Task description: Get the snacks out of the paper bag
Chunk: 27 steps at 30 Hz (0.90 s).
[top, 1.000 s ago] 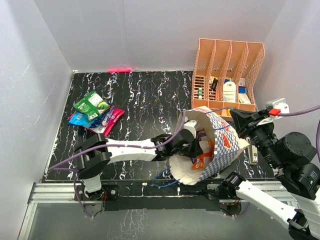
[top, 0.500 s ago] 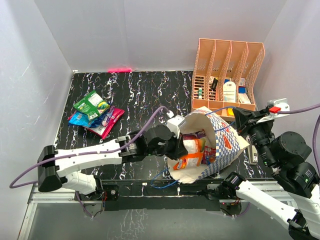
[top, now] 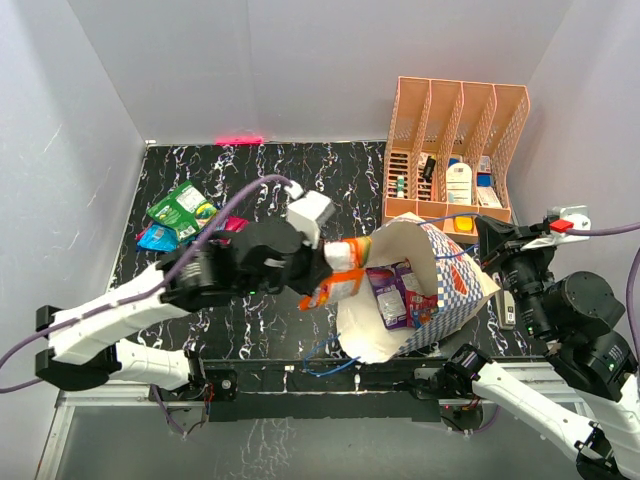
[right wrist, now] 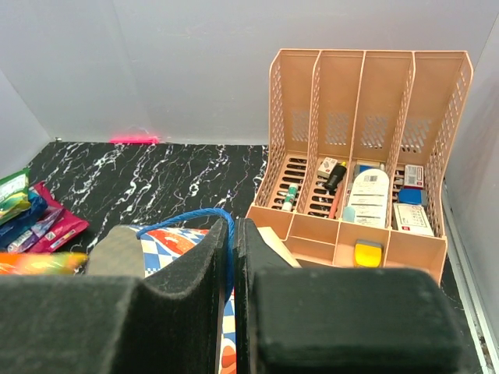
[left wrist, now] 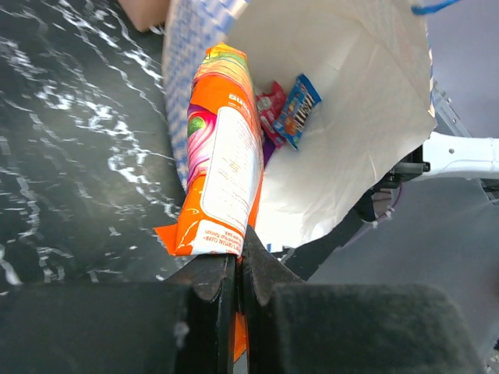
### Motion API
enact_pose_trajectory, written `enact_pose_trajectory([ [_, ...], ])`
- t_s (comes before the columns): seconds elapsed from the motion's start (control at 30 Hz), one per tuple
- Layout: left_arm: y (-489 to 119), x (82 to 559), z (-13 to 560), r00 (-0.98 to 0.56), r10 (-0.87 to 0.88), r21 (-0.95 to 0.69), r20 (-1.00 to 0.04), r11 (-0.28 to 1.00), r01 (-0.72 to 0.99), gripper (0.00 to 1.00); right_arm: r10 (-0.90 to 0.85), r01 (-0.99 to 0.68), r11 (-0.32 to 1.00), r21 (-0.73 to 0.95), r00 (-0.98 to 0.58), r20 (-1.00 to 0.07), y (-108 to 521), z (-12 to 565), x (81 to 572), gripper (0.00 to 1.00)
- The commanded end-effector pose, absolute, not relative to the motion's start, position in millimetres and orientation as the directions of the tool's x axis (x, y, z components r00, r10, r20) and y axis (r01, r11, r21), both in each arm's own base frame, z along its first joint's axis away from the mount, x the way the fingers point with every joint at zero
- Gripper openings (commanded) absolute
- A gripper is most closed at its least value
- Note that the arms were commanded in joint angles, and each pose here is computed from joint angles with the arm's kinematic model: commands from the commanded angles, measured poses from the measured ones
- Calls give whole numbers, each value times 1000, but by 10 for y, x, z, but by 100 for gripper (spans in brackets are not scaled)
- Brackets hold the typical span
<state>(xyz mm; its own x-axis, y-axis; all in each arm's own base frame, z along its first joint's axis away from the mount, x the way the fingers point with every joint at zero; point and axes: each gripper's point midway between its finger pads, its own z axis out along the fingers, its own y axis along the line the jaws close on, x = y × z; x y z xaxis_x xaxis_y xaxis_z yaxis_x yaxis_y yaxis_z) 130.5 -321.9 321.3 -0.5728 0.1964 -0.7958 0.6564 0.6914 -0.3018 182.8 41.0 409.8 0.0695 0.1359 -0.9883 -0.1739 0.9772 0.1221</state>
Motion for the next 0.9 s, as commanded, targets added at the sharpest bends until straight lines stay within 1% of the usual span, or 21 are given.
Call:
enact_pose_trajectory([
  [0.0,-2461,1427,3821,-466,138,-195,-874,778,597,0,185,-152,975,163,142,-972,317,4285,1800,7],
  [0.1,-2104,1545,4057,-419,96,-148,-903,846,512,0,184,-153,975,161,152,-971,304,4306,1787,7],
  [0.2,-1900,1684,4202,-366,70,-101,-928,899,427,0,185,-158,974,160,160,-970,295,4330,1769,7],
  [0.33,-1794,1940,4197,-284,167,76,-944,949,307,0,191,-173,971,162,167,-967,302,4367,1746,7],
  [0.43,-1812,2175,4263,-234,187,122,-954,956,267,0,184,-190,970,151,170,-968,332,4383,1744,7],
  [0.53,-1810,2564,4269,-243,152,88,-958,963,255,0,201,-218,963,161,174,-964,377,4417,1730,7],
  [0.63,-1958,2947,4129,-320,135,41,-938,958,284,0,220,-234,956,174,188,-957,404,4449,1727,7],
  [0.73,-2007,3307,4053,-346,103,0,-932,959,284,0,223,-250,953,173,188,-956,447,4470,1737,7],
  [0.8,-1836,3556,4047,-365,11,-82,-931,968,237,0,227,-263,949,175,183,-956,472,4482,1730,7],
  [0.87,-1584,3791,4000,-390,-121,-204,-913,962,179,0,234,-276,944,181,170,-957,496,4470,1720,7],
])
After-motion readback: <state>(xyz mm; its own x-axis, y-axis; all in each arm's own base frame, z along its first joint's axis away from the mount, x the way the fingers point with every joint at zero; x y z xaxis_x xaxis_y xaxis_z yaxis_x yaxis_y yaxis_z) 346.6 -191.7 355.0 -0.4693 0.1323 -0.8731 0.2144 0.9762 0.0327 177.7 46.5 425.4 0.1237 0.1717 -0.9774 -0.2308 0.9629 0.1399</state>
